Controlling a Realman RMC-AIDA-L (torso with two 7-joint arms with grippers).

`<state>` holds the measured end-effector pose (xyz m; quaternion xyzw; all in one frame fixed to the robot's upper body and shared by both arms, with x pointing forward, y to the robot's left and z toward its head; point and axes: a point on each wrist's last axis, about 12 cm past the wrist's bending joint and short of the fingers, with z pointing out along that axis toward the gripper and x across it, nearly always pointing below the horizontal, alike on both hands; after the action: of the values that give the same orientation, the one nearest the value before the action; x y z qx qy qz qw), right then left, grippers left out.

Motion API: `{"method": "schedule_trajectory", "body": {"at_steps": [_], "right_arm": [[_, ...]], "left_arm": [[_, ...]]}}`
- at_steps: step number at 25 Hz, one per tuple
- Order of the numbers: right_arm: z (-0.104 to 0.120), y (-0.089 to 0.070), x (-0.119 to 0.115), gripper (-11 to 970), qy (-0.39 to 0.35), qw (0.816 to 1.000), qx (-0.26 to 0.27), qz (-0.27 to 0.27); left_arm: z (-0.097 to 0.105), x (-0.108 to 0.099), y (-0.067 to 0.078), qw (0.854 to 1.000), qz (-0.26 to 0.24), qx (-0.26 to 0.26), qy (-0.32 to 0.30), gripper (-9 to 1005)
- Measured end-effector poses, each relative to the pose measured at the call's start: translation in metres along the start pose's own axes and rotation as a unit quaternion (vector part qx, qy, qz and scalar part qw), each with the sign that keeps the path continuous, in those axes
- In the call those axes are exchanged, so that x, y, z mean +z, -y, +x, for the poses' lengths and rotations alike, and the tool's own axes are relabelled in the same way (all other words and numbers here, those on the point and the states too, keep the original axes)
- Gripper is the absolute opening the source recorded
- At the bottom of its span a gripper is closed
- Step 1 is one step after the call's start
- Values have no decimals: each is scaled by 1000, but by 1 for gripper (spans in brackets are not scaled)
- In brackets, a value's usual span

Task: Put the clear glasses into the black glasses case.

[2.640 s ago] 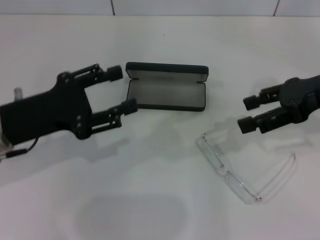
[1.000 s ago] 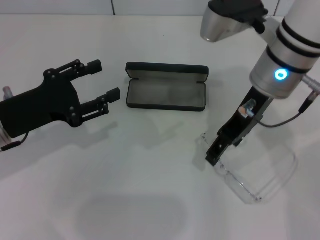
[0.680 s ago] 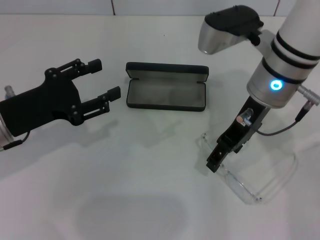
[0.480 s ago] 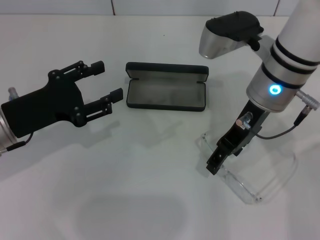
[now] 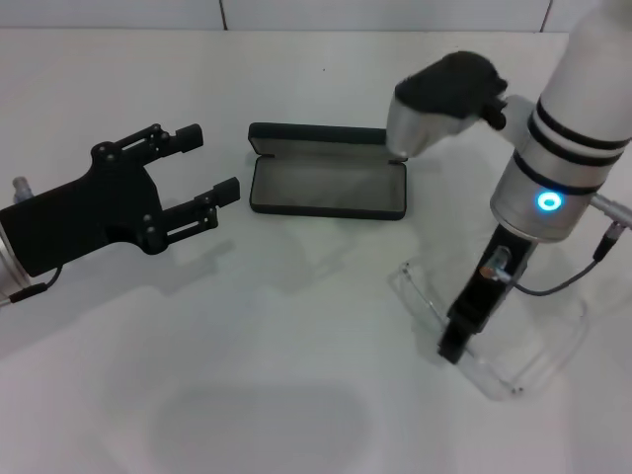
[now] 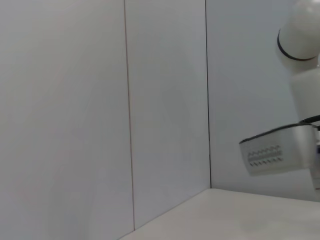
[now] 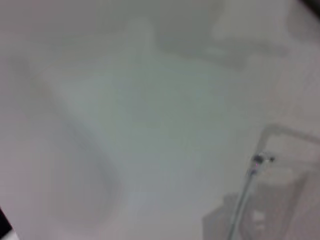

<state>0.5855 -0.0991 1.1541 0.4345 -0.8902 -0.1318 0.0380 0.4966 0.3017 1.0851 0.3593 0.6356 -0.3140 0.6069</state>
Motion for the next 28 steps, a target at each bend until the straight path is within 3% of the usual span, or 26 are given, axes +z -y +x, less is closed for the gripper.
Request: {"method": "schedule_trajectory", "body": {"at_steps": [3,17,22,28], "right_arm": [[-1,-2,-4,615,-6,1000,-23,16],[-2,2,-15,119,14,1000,-22,9],[-5,6,-24,49,35,999,-16,15],[-5,6,-33,47,48,998,-27,39]], "left_arm": [[0,-1,0,1000,-2,0,2,731],[-2,-2,-2,1000,-8,0,7,731],[-2,-2,-2,1000,-9,0,8,731],[-3,-6,-5,1000,-20,-1,12,730]]}}
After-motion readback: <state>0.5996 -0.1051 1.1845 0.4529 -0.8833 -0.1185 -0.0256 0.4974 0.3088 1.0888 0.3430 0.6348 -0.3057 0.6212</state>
